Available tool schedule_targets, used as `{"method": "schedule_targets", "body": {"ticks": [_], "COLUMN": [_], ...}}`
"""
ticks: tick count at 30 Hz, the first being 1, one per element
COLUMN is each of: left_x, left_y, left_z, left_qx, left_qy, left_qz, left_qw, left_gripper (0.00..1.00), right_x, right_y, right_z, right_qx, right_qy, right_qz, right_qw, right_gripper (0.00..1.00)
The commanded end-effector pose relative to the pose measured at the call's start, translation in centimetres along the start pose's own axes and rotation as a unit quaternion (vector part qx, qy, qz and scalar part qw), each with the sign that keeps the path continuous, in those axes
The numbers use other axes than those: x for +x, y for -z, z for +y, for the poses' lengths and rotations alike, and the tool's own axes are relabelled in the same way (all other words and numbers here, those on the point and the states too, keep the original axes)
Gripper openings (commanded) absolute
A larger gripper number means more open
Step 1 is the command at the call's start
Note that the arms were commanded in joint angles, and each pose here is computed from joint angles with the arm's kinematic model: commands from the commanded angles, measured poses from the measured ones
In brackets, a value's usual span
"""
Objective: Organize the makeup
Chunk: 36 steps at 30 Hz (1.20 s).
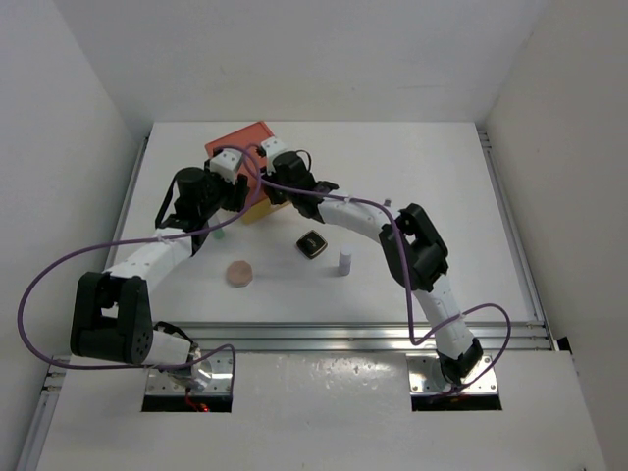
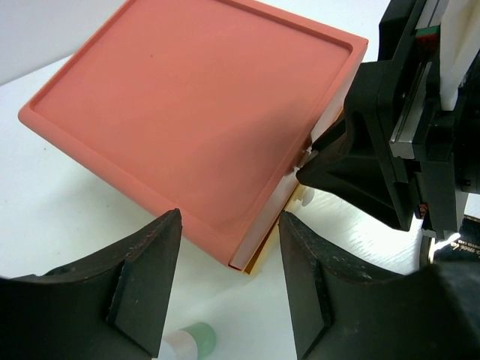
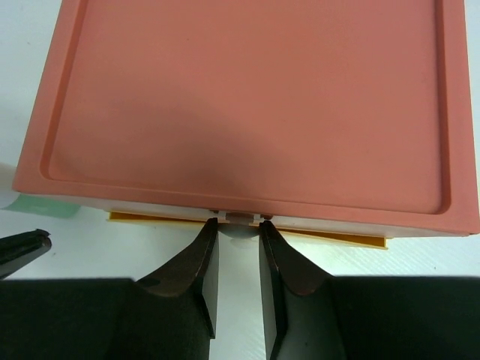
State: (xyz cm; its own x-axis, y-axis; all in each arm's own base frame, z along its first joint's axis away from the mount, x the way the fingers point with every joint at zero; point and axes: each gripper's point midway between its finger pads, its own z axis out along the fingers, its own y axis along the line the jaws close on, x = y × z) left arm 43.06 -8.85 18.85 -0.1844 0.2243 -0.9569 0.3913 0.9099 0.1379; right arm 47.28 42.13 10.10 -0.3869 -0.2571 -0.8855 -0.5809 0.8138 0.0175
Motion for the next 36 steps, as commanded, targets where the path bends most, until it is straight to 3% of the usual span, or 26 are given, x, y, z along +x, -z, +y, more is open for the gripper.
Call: {"method": "schedule_targets", "body": {"ticks": [1,7,17,22,25,26,27,29,30,36], "left_x": [-1.2,-1.2,-2.0,-2.8,-2.8,-2.9,-3.0,-3.6,-3.6,-3.8], "left_y": [0.3,0.3,0.5,0.9,1.2,1.2,1.5,1.9,2.2,3.4], "left_z": [-0.1,0.1,0.3,0.2,0.1,0.1,0.6,0.8,1.1,2.7], "left_qx": [-0.003,-0.008,-0.013,-0.004,-0.004,-0.003,-0.009,-0.007,-0.011,-0.027], "left_qy": [-0.011,-0.011,-0.007,-0.018,-0.017,-0.017,-0.01,0.002,0.004,0.007], "left_qz": [-0.023,-0.022,-0.027,-0.029,-0.025,-0.023,-0.023,-0.028,-0.025,-0.012], "left_qw": [1.0,1.0,1.0,0.999,1.0,1.0,1.0,1.0,1.0,1.0], "left_gripper": [0.6,0.6,0.6,0.66,0.68,0.68,0.69,0.74,0.75,0.81], "right_x": [-2.0,-0.8,2.9,4.5,4.9,4.9,5.0,4.9,4.9,4.0], "right_y": [0.3,1.9,8.0,10.9,11.7,11.9,11.9,12.0,12.0,12.7], "right_z": [1.3,1.3,3.0,3.9,4.4,4.6,4.5,4.7,4.8,4.9], "right_qx": [-0.014,-0.02,-0.078,-0.112,-0.127,-0.131,-0.132,-0.138,-0.141,-0.144], "right_qy": [0.016,0.019,0.051,0.057,0.056,0.055,0.053,0.053,0.053,0.062], "right_qz": [-0.039,-0.029,0.005,0.019,0.025,0.028,0.032,0.033,0.032,0.028], "right_qw": [0.999,0.999,0.996,0.992,0.99,0.989,0.989,0.989,0.988,0.987], "right_gripper": [0.17,0.0,0.0,0.0,0.14,0.31,0.35,0.56,0.61,0.74]}}
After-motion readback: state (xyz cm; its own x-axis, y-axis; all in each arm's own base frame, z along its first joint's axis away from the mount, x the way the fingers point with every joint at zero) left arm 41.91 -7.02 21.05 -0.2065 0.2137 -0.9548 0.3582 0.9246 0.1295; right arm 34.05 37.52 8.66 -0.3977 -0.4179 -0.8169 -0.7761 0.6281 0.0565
